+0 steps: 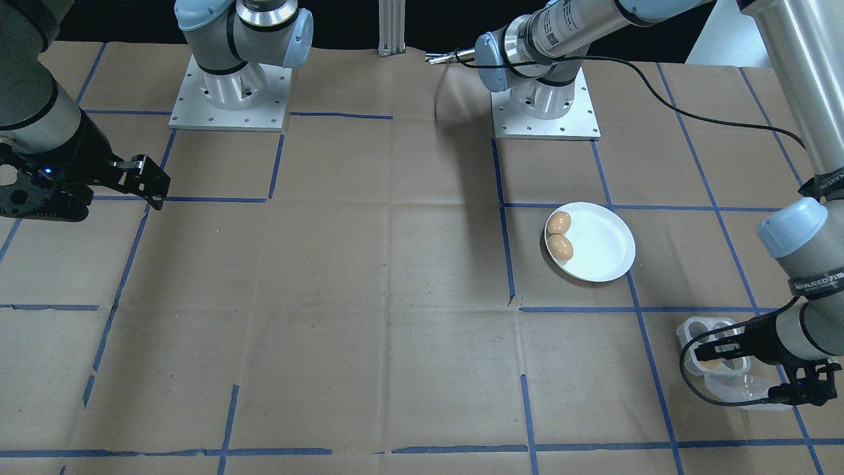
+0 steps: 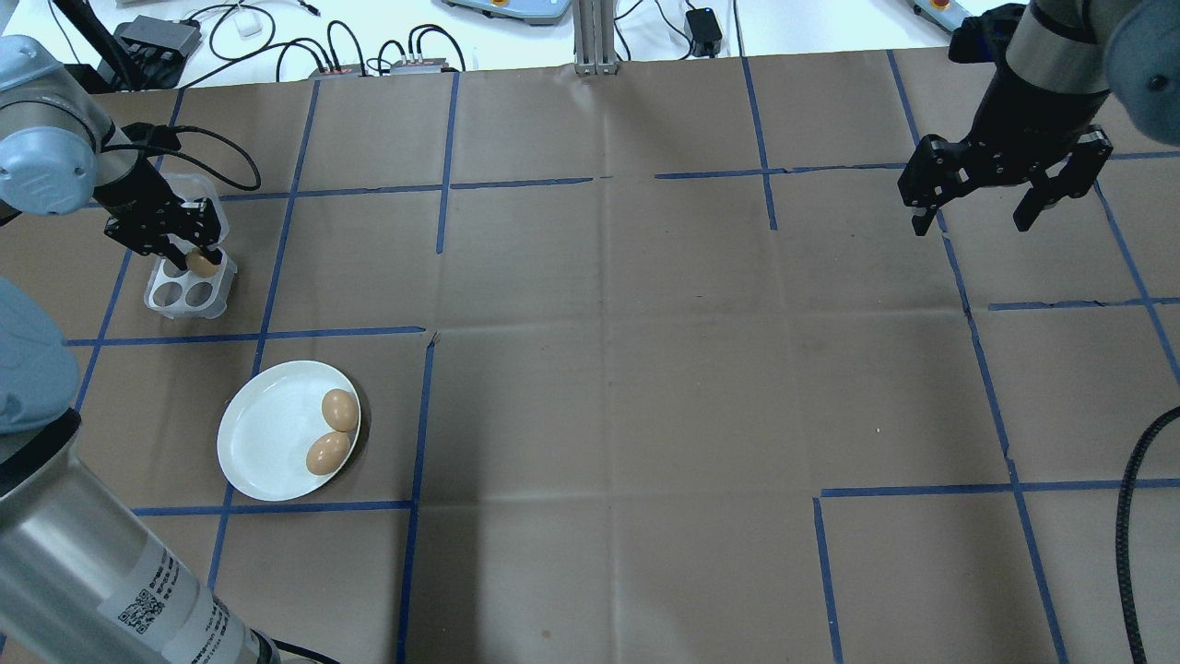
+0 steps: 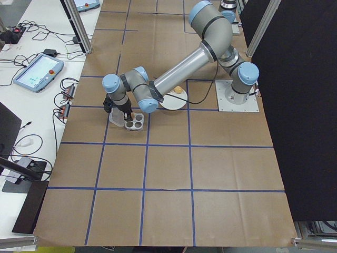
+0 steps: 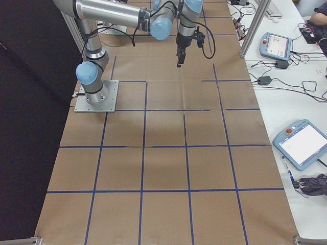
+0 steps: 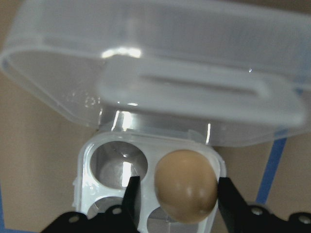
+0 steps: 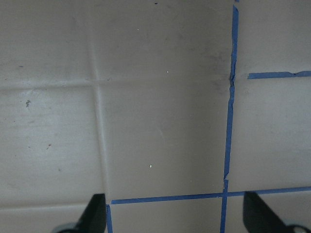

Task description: Place egg on plate

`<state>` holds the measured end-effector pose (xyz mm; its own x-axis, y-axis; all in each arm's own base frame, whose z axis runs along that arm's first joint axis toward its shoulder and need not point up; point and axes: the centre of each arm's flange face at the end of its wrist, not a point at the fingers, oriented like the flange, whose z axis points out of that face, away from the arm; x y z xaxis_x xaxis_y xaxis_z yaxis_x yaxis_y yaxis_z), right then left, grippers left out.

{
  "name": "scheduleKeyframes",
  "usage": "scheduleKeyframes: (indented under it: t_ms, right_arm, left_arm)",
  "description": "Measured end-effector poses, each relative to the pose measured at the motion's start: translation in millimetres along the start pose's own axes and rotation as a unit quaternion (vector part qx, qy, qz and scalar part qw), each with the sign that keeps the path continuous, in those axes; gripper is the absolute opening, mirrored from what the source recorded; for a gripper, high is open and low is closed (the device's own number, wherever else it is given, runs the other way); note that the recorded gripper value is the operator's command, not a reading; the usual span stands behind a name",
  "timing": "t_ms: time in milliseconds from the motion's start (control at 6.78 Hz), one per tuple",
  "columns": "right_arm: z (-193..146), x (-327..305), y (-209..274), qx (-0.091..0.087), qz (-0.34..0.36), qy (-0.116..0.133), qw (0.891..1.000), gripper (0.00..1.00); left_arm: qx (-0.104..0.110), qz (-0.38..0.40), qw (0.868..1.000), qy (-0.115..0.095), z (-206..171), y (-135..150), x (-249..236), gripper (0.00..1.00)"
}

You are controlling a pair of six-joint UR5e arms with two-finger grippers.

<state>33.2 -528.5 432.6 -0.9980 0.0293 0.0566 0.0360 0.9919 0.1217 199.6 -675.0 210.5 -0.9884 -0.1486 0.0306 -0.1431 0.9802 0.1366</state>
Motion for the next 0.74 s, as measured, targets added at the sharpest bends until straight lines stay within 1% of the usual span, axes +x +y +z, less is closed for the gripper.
scheduleKeyframes:
  t_ms: [295, 443, 590, 738]
  right_arm:
    - [0.0, 0.0, 0.0, 0.000, 0.000, 0.000, 1.000, 1.00]
    - [0.0, 0.0, 0.0, 0.000, 0.000, 0.000, 1.000, 1.00]
    - [0.0, 0.0, 0.0, 0.000, 0.000, 0.000, 1.000, 1.00]
    - [0.0, 0.0, 0.0, 0.000, 0.000, 0.000, 1.000, 1.00]
  left_arm:
    - [-0.002, -0.005, 1.000, 0.001, -1.4, 0.3, -0.3, 0.04]
    - [-0.002, -0.006, 1.000, 0.001, -6.8, 1.3, -1.4, 0.01]
    - [-0.006, -0.007, 1.000, 0.002, -16.6, 4.0, -2.3, 0.00]
    - [-0.014, -0.007, 1.000, 0.005, -28.5, 8.6, -1.5, 0.00]
